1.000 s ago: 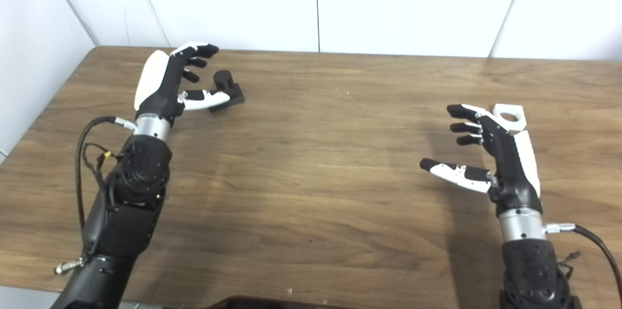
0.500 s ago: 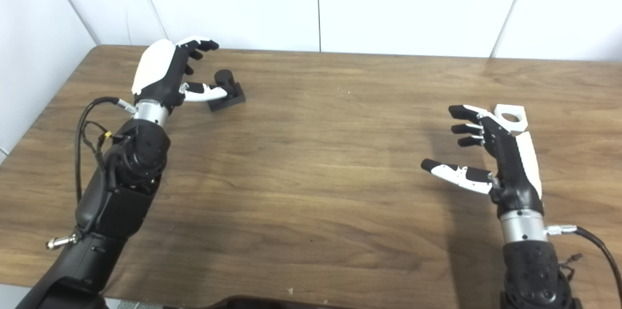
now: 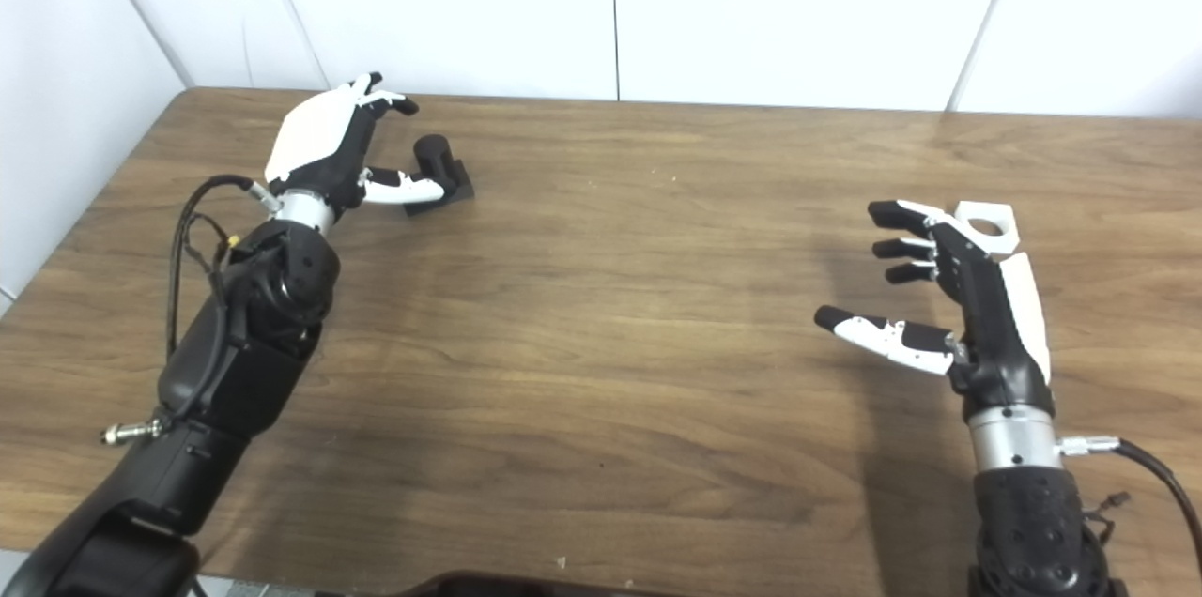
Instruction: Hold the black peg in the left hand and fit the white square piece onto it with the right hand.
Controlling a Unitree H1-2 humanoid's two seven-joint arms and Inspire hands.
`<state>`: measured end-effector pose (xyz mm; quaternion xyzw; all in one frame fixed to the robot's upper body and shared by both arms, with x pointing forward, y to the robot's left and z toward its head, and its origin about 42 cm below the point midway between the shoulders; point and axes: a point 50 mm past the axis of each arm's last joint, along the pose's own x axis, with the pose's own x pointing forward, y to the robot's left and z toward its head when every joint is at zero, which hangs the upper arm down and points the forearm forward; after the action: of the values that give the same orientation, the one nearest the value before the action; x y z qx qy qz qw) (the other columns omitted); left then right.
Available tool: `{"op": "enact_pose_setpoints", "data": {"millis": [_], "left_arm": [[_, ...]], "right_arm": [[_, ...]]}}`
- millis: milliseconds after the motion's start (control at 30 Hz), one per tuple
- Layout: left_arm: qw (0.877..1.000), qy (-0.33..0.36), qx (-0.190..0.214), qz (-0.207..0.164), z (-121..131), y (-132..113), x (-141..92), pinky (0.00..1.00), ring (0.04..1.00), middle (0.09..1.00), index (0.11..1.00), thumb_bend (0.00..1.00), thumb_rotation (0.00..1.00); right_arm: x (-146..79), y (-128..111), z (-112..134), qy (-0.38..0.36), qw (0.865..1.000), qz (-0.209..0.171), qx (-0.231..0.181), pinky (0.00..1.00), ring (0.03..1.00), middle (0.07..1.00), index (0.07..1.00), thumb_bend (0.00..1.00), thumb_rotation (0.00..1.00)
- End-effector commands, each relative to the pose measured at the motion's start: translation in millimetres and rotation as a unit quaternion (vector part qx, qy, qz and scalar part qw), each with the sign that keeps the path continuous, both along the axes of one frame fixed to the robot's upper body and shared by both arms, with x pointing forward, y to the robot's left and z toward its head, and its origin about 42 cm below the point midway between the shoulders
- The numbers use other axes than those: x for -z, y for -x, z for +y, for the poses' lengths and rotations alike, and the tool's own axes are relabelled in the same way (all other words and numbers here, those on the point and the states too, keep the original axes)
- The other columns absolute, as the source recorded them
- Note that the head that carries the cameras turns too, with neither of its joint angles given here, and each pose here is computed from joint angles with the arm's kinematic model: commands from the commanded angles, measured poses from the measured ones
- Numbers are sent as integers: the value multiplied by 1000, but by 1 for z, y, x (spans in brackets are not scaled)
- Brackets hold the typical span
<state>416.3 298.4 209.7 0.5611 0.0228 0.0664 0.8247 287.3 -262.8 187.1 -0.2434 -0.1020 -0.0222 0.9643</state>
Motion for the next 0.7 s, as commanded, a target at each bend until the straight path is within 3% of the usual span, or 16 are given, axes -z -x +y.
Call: {"op": "enact_pose_setpoints", "data": {"millis": [0, 667], "left_arm": [[999, -35, -6, -38, 6, -12, -25, 1000, 1000, 1000, 775, 877, 400], [998, -57, -18, 14, 12, -15, 10, 1000, 1000, 1000, 710, 890, 360]], "right_arm": [[-16, -2, 2, 3, 999, -36, -4, 603, 683, 765, 732, 696, 0], [-18, 1, -2, 3, 999, -41, -2, 597, 672, 756, 725, 704, 0]]}}
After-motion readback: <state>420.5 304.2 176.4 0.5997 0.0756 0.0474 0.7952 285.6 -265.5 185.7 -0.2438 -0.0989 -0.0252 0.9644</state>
